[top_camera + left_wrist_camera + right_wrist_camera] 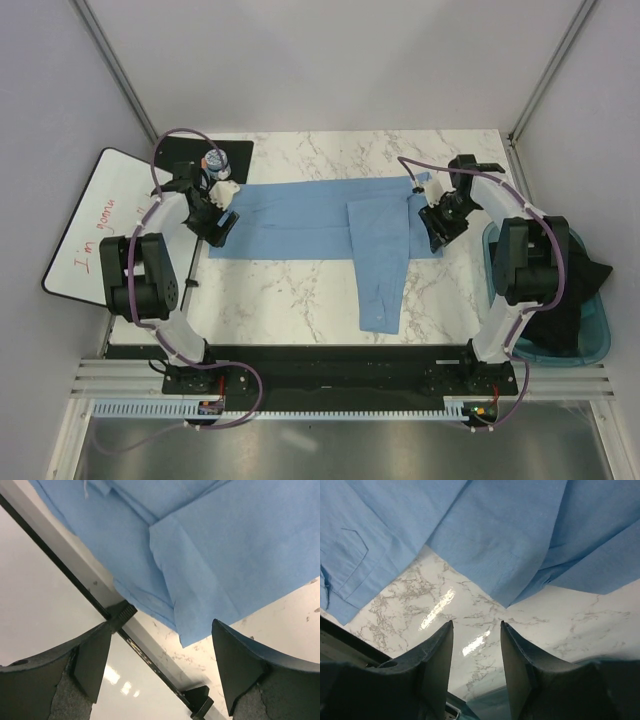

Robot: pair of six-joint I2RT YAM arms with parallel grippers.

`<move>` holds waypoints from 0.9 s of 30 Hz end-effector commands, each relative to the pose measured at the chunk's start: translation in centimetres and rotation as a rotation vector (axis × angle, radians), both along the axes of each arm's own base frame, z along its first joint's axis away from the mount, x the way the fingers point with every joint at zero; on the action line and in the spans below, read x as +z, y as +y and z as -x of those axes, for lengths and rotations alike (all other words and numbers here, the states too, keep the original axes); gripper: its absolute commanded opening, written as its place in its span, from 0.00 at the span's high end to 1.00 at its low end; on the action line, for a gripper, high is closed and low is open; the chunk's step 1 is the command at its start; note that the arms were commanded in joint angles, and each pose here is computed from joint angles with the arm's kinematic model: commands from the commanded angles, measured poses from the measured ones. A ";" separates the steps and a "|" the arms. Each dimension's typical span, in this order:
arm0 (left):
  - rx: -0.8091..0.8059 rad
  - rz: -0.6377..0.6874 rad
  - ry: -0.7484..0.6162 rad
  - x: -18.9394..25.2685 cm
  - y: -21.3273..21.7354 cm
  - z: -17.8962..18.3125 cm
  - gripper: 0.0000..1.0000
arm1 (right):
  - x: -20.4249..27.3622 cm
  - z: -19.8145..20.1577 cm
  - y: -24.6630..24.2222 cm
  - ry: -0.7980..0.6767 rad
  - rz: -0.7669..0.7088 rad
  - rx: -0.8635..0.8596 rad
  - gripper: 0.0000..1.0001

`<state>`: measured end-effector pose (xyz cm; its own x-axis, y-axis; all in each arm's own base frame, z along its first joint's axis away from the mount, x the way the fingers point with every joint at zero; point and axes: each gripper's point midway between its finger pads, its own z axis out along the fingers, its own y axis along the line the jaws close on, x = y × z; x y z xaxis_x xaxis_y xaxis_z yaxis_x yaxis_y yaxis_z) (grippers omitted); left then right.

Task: Fold and stack the long sleeve shirts
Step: Fold the shirt

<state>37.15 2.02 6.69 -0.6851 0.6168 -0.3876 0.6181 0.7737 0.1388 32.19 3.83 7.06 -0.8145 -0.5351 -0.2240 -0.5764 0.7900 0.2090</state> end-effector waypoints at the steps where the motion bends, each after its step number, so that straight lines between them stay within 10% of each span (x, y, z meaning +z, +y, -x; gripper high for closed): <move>1: 0.061 0.035 0.078 -1.4 0.4 1.9 0.13 | -1.4 -2.4 -0.3 -0.071 0.004 -0.040 0.51; 17: 0.047 0.056 0.186 -4.9 -0.2 3.1 0.38 | -6.2 -1.8 -0.7 0.017 0.040 -0.069 0.88; 27: -0.035 -0.028 0.200 -4.8 0.9 4.5 0.98 | -4.2 1.2 -3.6 0.047 0.194 -0.015 1.00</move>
